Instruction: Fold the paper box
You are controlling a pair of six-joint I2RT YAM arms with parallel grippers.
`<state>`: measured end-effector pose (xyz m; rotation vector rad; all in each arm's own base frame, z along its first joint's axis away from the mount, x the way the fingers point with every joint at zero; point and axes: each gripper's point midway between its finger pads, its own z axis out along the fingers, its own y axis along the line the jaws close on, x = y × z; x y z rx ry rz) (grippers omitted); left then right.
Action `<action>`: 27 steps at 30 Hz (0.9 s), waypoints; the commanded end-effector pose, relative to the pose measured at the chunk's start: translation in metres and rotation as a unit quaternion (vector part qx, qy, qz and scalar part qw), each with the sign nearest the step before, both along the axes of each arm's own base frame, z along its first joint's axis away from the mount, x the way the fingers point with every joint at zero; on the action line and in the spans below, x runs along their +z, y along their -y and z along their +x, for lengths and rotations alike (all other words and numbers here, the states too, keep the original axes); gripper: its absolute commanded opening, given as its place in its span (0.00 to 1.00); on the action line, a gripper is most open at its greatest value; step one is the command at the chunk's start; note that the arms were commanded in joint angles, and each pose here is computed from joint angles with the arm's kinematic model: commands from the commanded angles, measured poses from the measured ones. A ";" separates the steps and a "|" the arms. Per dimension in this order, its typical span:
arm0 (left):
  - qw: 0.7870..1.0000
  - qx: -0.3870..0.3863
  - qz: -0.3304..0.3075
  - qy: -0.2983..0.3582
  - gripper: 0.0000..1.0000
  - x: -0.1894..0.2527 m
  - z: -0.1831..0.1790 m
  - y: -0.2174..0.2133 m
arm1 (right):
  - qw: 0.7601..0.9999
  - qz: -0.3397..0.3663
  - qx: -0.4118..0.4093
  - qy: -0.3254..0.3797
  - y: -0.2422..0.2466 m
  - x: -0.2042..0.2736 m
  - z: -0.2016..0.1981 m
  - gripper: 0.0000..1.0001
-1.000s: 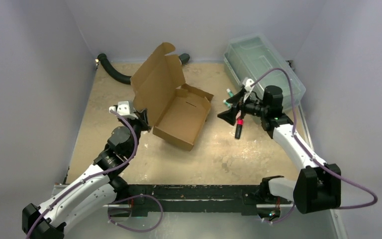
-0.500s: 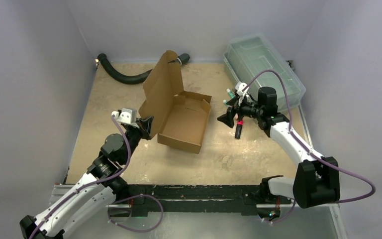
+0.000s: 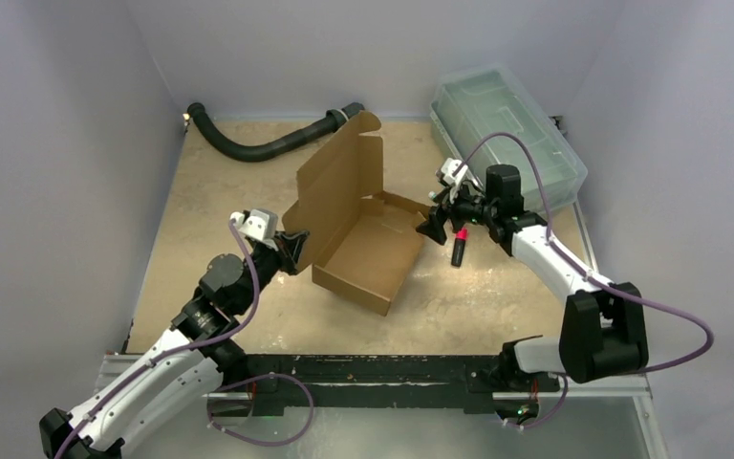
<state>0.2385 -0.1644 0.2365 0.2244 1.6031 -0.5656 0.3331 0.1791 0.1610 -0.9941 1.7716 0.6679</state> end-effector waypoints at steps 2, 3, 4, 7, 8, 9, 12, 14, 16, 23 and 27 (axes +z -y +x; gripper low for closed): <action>0.999 -0.028 -0.028 0.037 0.00 0.027 -0.007 0.007 | 0.999 -0.027 -0.018 0.022 0.002 0.004 0.022 0.91; 0.998 -0.028 -0.030 0.038 0.00 0.027 -0.007 0.007 | 0.999 -0.031 -0.021 0.019 0.002 0.001 0.024 0.89; 0.998 -0.028 -0.031 0.039 0.00 0.027 -0.007 0.006 | 0.999 -0.035 -0.024 0.015 0.002 -0.003 0.027 0.88; 0.998 -0.032 -0.034 0.045 0.00 0.030 -0.009 0.007 | 0.999 -0.046 -0.028 0.001 -0.003 -0.015 0.036 0.83; 0.998 -0.033 -0.035 0.047 0.00 0.031 -0.010 0.007 | 0.998 -0.052 -0.032 -0.002 -0.005 -0.017 0.041 0.81; 0.998 -0.034 -0.034 0.048 0.00 0.032 -0.010 0.007 | 0.998 -0.058 -0.036 -0.004 -0.007 -0.018 0.045 0.79; 0.998 -0.037 -0.032 0.049 0.00 0.032 -0.011 0.007 | 0.998 -0.056 -0.036 -0.006 -0.017 -0.016 0.055 0.77; 0.997 -0.039 -0.032 0.050 0.00 0.033 -0.012 0.008 | 0.998 -0.053 -0.044 -0.008 -0.018 -0.015 0.063 0.75; 0.997 -0.041 -0.033 0.051 0.00 0.033 -0.012 0.008 | 0.997 -0.059 -0.049 -0.008 -0.017 -0.019 0.069 0.74; 0.997 -0.047 -0.031 0.052 0.00 0.034 -0.013 0.010 | 0.995 -0.085 -0.054 -0.030 -0.017 -0.042 0.081 0.63; 0.997 -0.047 -0.033 0.053 0.00 0.035 -0.013 0.010 | 0.993 -0.095 -0.054 -0.035 -0.017 -0.049 0.087 0.54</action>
